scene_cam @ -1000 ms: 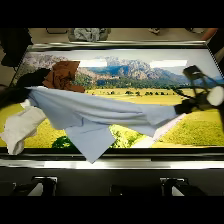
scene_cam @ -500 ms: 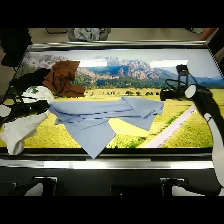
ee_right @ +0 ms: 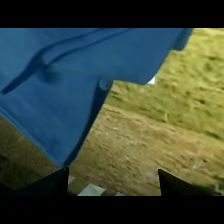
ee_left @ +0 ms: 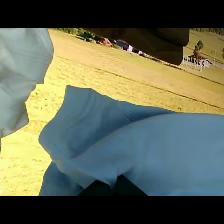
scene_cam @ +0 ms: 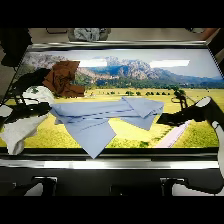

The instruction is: Fold the shirts.

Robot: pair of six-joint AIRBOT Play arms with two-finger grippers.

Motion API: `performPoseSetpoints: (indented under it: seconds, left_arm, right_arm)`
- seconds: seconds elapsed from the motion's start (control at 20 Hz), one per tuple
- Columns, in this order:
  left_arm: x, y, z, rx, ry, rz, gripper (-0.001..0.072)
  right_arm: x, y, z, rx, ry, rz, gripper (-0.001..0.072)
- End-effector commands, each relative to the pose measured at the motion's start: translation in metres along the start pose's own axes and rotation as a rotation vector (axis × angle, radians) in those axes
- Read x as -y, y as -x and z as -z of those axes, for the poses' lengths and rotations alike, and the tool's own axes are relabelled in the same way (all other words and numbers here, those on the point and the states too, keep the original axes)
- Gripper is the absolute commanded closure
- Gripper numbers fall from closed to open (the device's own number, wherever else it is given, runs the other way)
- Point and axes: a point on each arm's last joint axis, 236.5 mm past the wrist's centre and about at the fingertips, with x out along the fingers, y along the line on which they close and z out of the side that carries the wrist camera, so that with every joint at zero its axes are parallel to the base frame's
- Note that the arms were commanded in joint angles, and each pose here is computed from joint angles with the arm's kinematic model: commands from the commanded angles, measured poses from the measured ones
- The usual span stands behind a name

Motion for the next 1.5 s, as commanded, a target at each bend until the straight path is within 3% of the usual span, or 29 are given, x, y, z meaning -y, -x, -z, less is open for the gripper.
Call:
performPoseSetpoints:
  seconds: [0.0, 0.2, 0.3, 0.4, 0.55, 0.65, 0.8, 0.9, 1.0, 1.2, 1.45]
  left_arm:
    - [0.002, 0.003, 0.002, -0.008, -0.003, 0.006, 0.0676]
    - [0.006, 0.011, -0.005, 0.018, -0.012, 0.009, 0.0677]
    - [0.009, 0.015, -0.014, 0.038, -0.020, 0.011, 0.0676]
    - [0.014, 0.024, -0.029, 0.074, -0.034, 0.016, 0.0677]
    - [0.033, 0.055, -0.065, 0.143, -0.095, 0.038, 0.0677]
    - [0.063, 0.109, -0.107, 0.253, -0.187, 0.064, 0.0677]
    - [0.130, 0.258, -0.171, 0.585, -0.340, 0.099, 0.0677]
    - [0.173, 0.385, -0.184, 0.862, -0.414, 0.107, 0.0678]
    - [0.202, 0.479, -0.166, 1.052, -0.397, 0.155, 0.0678]
    - [0.222, 0.552, -0.119, 1.189, -0.363, 0.231, 0.0678]
    - [0.220, 0.550, -0.116, 1.175, -0.354, 0.226, 0.0678]
  right_arm:
    - [-0.032, -0.042, 0.007, 0.019, -0.040, -0.088, 0.0042]
    - [-0.057, -0.069, -0.008, 0.043, -0.094, -0.126, 0.0055]
    - [-0.067, -0.075, -0.014, 0.064, -0.096, -0.139, 0.0258]
    - [-0.075, -0.071, -0.015, 0.054, -0.085, -0.162, 0.0656]
    - [-0.095, -0.021, -0.044, 0.125, 0.208, -0.177, 0.0663]
    - [-0.112, 0.065, -0.087, 0.304, 0.364, -0.102, 0.0664]
    - [-0.156, 0.287, -0.130, 0.806, 0.579, 0.206, 0.0663]
    - [-0.203, 0.453, -0.089, 1.177, 0.695, 0.551, 0.0663]
    - [-0.244, 0.543, -0.018, 1.393, 0.709, 0.765, 0.0663]
    - [-0.276, 0.576, 0.070, 1.508, 0.681, 0.856, 0.0663]
    - [-0.261, 0.581, 0.082, 1.474, 0.630, 0.936, 0.0663]
